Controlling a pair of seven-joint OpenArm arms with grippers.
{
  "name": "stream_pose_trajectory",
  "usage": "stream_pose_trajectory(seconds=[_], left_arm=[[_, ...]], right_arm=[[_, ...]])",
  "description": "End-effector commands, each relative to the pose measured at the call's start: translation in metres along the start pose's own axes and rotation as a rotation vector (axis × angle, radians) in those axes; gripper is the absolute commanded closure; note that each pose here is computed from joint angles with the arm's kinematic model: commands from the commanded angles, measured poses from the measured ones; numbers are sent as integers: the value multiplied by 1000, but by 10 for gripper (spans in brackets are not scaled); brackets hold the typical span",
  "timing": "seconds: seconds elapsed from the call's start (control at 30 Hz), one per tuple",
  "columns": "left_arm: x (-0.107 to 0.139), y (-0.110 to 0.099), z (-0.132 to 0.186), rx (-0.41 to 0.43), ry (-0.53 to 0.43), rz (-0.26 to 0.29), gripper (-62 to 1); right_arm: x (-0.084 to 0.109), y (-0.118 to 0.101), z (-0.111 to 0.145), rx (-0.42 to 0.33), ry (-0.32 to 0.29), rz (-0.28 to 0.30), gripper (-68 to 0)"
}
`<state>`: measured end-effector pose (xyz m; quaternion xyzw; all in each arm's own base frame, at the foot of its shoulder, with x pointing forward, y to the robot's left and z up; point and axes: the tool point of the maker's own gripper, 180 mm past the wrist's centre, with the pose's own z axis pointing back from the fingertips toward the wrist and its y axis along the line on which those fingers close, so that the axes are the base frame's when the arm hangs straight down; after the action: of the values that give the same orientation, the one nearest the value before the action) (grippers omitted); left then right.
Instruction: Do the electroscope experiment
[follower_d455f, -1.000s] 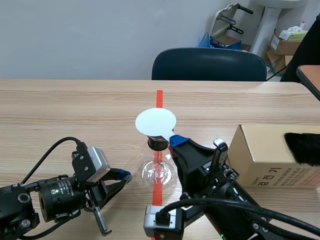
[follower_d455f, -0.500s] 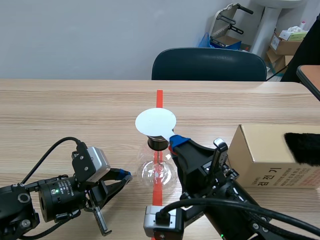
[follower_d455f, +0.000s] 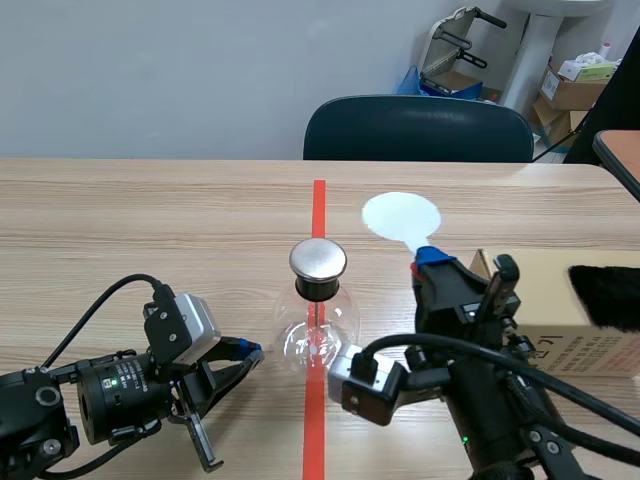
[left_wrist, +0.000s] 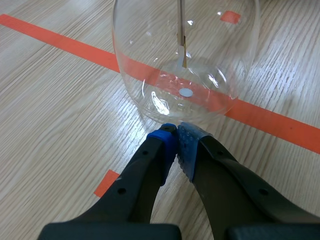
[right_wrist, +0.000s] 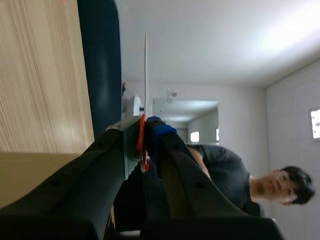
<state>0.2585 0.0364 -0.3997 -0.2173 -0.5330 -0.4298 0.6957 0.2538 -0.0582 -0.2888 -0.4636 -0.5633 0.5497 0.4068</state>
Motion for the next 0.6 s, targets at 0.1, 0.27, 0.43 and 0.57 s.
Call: stream_pose_trajectory(seconds=[0.1,0.27,0.43,0.57], left_arm=[[11,5,-4,13,-39,-3,-40],[11,5,-4,13,-40,-3,-40],[11,5,-4,13,-40,-3,-40],[11,5,-4,13,-40,-3,-40]], right_arm=[[-24,-12,-4,-42,121,2,-8],[-40,-12,-1,-42,210,0,-8],[-48,-12,1,-42,256,0,-8],[-48,-12,1,-41,248,6,-8]])
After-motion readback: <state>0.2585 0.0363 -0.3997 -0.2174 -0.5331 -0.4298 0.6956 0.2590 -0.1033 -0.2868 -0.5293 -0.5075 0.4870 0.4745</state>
